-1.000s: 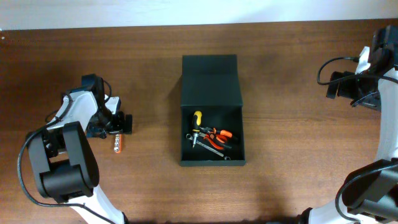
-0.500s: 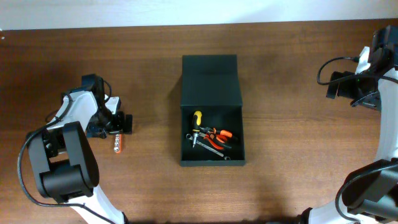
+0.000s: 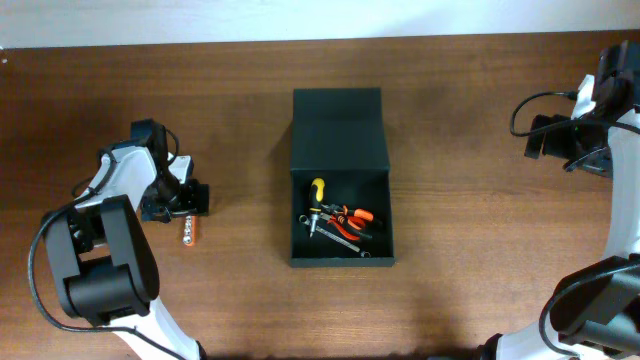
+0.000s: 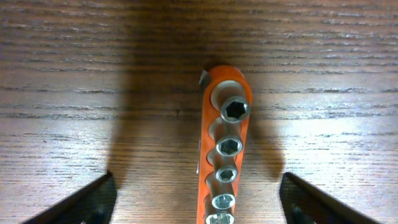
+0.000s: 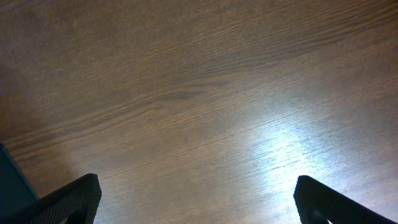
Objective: Pack container
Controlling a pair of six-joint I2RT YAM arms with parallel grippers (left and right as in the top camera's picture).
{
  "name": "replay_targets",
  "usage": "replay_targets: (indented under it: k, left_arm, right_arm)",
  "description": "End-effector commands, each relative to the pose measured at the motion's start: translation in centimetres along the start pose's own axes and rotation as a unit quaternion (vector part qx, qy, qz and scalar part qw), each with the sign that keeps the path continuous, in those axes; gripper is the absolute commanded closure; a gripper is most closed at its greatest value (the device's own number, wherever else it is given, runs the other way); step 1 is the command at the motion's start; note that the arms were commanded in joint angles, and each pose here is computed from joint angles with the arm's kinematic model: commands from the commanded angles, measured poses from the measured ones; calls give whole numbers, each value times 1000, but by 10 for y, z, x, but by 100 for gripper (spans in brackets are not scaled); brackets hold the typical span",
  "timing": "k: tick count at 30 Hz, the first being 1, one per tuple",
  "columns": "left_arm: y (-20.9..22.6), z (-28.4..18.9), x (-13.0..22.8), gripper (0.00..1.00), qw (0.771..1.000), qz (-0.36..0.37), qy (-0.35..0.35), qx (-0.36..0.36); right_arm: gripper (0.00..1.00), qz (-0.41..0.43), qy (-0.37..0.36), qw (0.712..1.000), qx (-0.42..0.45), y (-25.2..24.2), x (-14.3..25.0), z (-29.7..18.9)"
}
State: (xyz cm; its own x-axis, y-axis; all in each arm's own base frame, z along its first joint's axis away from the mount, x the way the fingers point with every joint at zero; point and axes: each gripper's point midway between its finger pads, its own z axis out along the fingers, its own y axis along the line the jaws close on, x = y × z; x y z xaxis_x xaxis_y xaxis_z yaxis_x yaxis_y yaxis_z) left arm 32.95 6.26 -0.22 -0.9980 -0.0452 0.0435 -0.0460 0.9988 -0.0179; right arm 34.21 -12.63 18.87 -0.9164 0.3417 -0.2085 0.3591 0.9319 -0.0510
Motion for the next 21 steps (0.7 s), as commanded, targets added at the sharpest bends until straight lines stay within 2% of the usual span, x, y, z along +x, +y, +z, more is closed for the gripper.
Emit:
replay_targets:
  k: [1, 5, 9, 15, 21]
  left_arm:
    - [-4, 8, 7, 29, 1000, -6, 14, 19]
    - [-4, 8, 7, 46, 1000, -6, 14, 20]
    - [-5, 8, 7, 49, 1000, -6, 15, 20]
    - [-5, 8, 9, 67, 1000, -7, 18, 20]
    - [-6, 8, 9, 76, 1000, -7, 19, 22]
  right_arm:
    - [1, 6, -4, 1000, -1, -1, -1, -3]
    - [1, 6, -4, 1000, -1, -1, -1, -3]
    - [1, 6, -4, 1000, -1, -1, 0, -3]
    - [1, 6, -4, 1000, -1, -1, 0, -3]
    - [1, 6, -4, 1000, -1, -1, 0, -3]
